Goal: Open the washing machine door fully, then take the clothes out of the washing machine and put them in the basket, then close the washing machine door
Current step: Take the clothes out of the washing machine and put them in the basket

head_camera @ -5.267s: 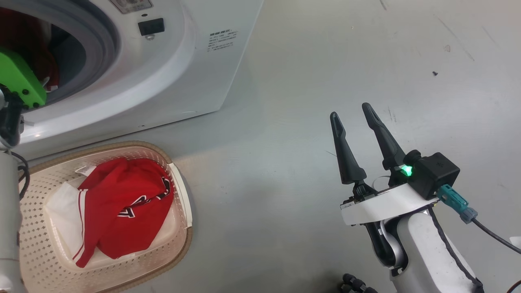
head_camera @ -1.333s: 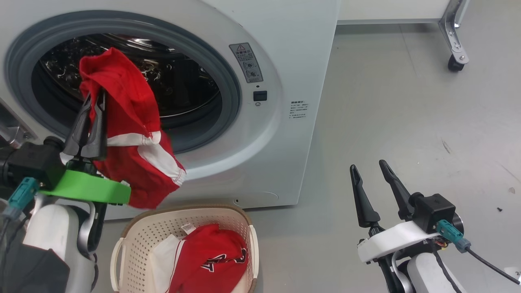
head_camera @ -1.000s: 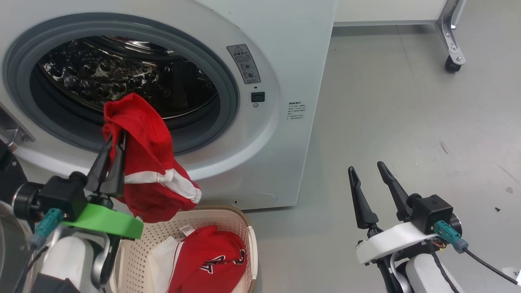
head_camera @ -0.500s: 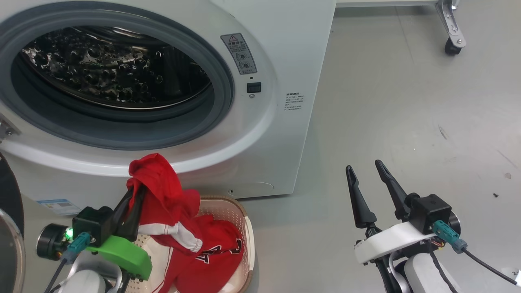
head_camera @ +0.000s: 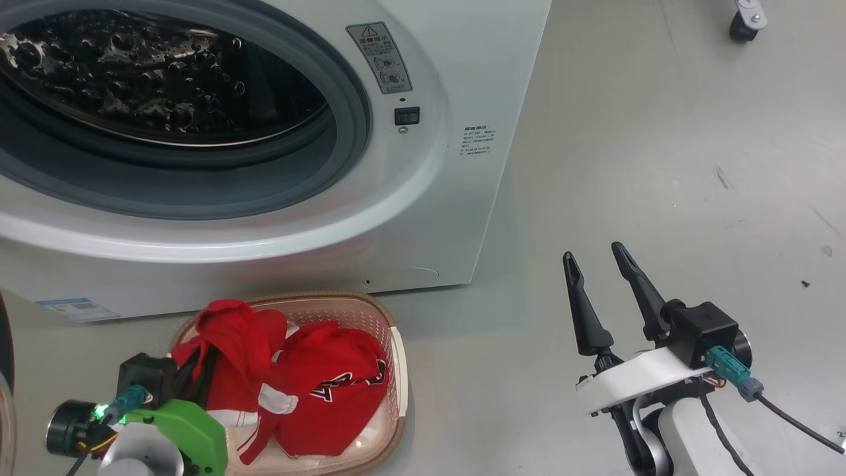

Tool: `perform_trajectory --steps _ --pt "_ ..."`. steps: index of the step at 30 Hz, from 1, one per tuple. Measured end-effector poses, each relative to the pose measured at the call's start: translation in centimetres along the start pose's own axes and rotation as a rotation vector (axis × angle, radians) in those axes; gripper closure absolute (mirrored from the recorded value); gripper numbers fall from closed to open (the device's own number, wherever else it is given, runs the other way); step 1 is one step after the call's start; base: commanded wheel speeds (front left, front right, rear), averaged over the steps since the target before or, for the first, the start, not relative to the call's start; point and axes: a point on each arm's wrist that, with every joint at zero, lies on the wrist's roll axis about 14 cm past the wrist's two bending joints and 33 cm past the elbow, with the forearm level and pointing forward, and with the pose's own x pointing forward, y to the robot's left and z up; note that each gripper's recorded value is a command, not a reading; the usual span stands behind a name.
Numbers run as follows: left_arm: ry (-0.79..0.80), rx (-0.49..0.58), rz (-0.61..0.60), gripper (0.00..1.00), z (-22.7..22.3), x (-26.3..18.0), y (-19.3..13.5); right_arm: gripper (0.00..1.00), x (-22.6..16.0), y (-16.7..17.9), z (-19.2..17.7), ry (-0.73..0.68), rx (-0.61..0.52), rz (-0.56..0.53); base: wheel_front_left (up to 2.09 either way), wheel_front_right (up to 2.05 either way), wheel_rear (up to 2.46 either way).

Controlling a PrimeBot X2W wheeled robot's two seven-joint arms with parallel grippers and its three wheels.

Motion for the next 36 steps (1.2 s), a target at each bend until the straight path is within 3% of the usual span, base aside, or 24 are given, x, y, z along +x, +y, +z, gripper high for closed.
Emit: perform_trajectory --steps 14,36 --pt "0.257 -0.002 0.082 1.00 -6.4 0.8 3.0 0.00 1.4 -1.0 -1.5 0.038 -0.009 -0.010 0.00 0.00 0.00" --pt "0.405 -0.031 -0.065 1.00 -10.1 7.8 -1.6 0.00 2.7 -4.2 -3.4 0.082 -0.014 -0.092 0.00 0.00 0.00"
